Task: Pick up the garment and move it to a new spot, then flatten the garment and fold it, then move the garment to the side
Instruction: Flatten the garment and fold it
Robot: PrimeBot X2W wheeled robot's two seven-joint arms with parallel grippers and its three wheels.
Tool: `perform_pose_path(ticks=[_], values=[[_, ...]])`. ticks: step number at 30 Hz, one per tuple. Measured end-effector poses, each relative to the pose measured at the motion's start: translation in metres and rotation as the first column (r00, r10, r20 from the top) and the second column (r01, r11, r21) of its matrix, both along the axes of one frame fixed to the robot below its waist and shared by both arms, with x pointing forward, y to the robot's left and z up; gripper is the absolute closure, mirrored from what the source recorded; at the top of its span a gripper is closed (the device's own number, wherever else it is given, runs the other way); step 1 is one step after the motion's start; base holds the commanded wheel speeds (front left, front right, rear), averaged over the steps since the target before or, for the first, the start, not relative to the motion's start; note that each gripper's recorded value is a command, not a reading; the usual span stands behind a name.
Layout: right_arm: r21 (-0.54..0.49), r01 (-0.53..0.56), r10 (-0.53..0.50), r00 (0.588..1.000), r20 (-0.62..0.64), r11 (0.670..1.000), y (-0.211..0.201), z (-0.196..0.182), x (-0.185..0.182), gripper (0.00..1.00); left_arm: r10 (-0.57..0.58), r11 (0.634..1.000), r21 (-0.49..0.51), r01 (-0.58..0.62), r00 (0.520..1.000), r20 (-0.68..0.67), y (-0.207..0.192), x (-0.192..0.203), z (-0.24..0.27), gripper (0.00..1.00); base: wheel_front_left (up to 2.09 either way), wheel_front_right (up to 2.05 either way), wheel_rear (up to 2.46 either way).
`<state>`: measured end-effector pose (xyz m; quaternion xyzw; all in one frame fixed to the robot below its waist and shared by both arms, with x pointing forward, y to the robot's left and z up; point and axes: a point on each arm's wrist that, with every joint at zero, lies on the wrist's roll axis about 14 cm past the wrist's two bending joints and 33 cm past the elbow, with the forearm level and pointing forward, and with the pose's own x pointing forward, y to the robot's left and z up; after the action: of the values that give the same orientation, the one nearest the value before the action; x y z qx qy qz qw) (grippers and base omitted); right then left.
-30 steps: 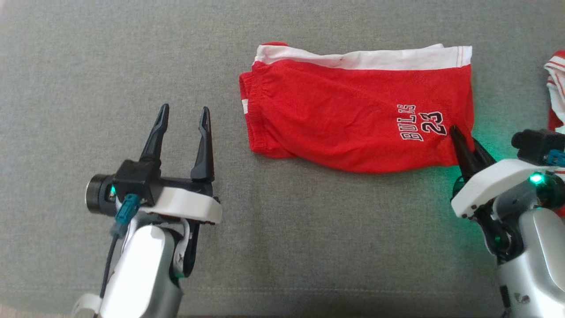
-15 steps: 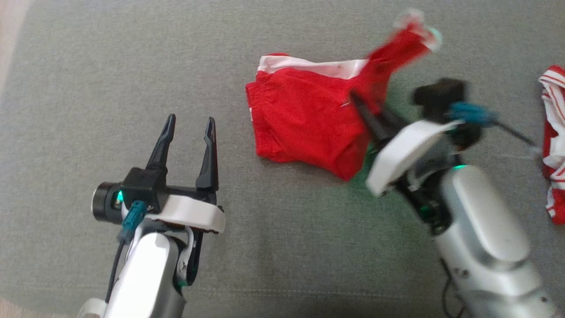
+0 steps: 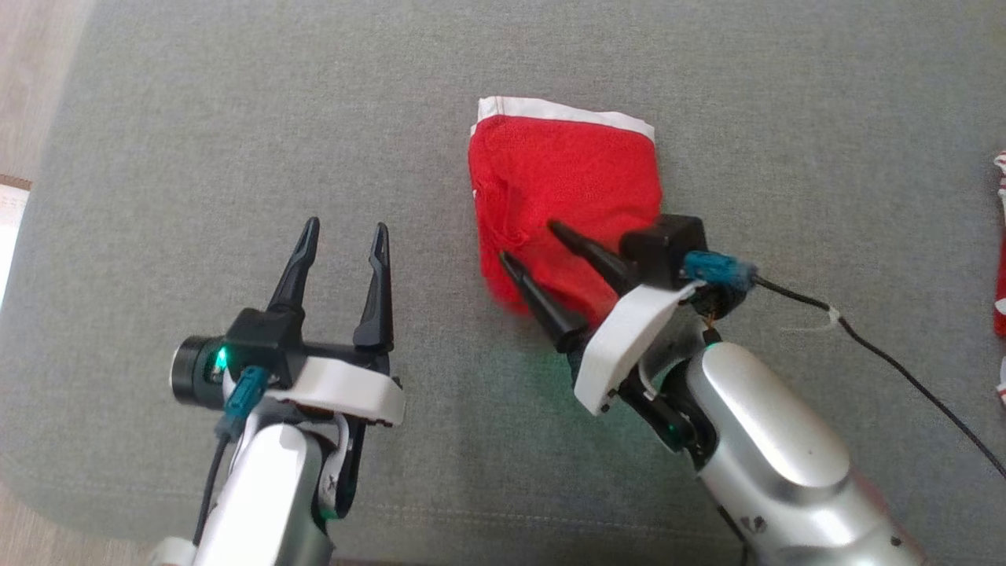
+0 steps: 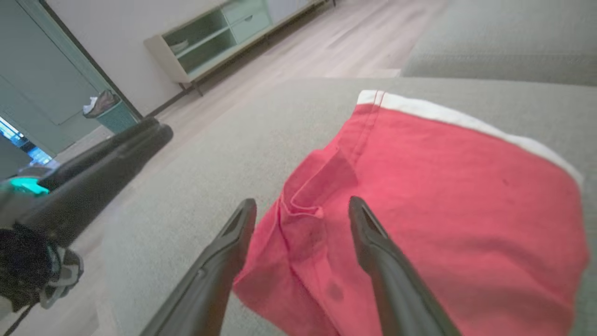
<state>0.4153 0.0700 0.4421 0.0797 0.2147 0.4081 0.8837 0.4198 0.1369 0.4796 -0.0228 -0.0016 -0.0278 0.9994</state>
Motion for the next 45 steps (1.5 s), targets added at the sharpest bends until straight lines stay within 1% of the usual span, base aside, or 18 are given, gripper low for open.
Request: perform_pose_path(ticks=[2,5,7,9,12,16,19,22,26,30,37,41,45], values=[[0.036,0.019,-0.021,0.999,0.049,0.999,-0.001,0.010,0.004,0.00,-0.002,1.000,0.000,0.002,1.000,-0.004,-0.001,0.000,-0.001,0.00,0.00,0.00,0.00],[0.103,0.059,-0.076,0.982,0.171,0.993,-0.010,0.035,0.015,0.00,-0.011,1.000,-0.001,0.011,1.000,-0.002,-0.005,0.001,-0.001,0.00,0.00,0.00,0.00],[0.138,0.113,-0.145,0.956,0.255,0.984,-0.029,0.053,0.028,0.00,-0.018,1.000,-0.002,0.018,1.000,0.003,-0.008,0.002,0.000,0.00,0.00,0.00,0.00],[0.164,0.198,-0.242,0.919,0.311,0.966,-0.060,0.065,0.041,0.00,-0.027,1.000,-0.003,0.027,1.000,0.009,-0.011,0.003,0.003,0.00,0.00,0.00,0.00],[0.174,0.347,-0.387,0.855,0.345,0.922,-0.116,0.067,0.047,0.00,-0.036,0.999,0.002,0.036,0.999,0.018,-0.014,0.004,0.005,0.00,0.00,0.00,0.00],[0.129,0.528,-0.539,0.777,0.325,0.840,-0.184,0.049,0.030,0.00,-0.047,0.999,0.020,0.047,0.999,0.020,-0.014,0.002,0.005,0.00,0.00,0.00,0.00],[0.110,0.613,-0.611,0.723,0.322,0.783,-0.217,0.045,0.014,0.00,-0.048,0.998,0.028,0.048,0.999,0.012,-0.013,-0.002,0.003,0.00,0.00,0.00,0.00],[0.111,0.654,-0.649,0.687,0.327,0.748,-0.232,0.050,0.003,0.00,-0.041,0.998,0.043,0.040,0.999,0.016,-0.008,-0.005,0.005,0.00,0.00,0.00,0.00],[0.114,0.667,-0.661,0.674,0.329,0.736,-0.236,0.058,-0.010,0.00,-0.043,0.998,0.055,0.042,0.999,0.012,-0.007,-0.013,0.007,0.00,0.00,0.00,0.00],[0.101,0.675,-0.666,0.674,0.321,0.731,-0.236,0.058,-0.027,0.00,-0.048,0.996,0.069,0.049,0.999,-0.014,-0.004,-0.029,0.004,0.00,0.00,0.00,0.00],[0.088,0.673,-0.661,0.679,0.319,0.735,-0.234,0.065,-0.053,0.00,-0.042,0.995,0.087,0.044,0.999,-0.030,0.001,-0.055,0.006,0.00,0.00,0.00,0.00],[0.079,0.666,-0.652,0.688,0.319,0.742,-0.231,0.067,-0.060,0.00,-0.030,0.995,0.091,0.032,0.999,-0.027,0.005,-0.063,0.008,0.00,0.00,0.00,0.00],[0.086,0.663,-0.651,0.688,0.322,0.744,-0.229,0.071,-0.066,0.00,-0.028,0.995,0.093,0.030,0.999,-0.023,0.006,-0.068,0.011,0.00,0.00,0.00,0.00]])
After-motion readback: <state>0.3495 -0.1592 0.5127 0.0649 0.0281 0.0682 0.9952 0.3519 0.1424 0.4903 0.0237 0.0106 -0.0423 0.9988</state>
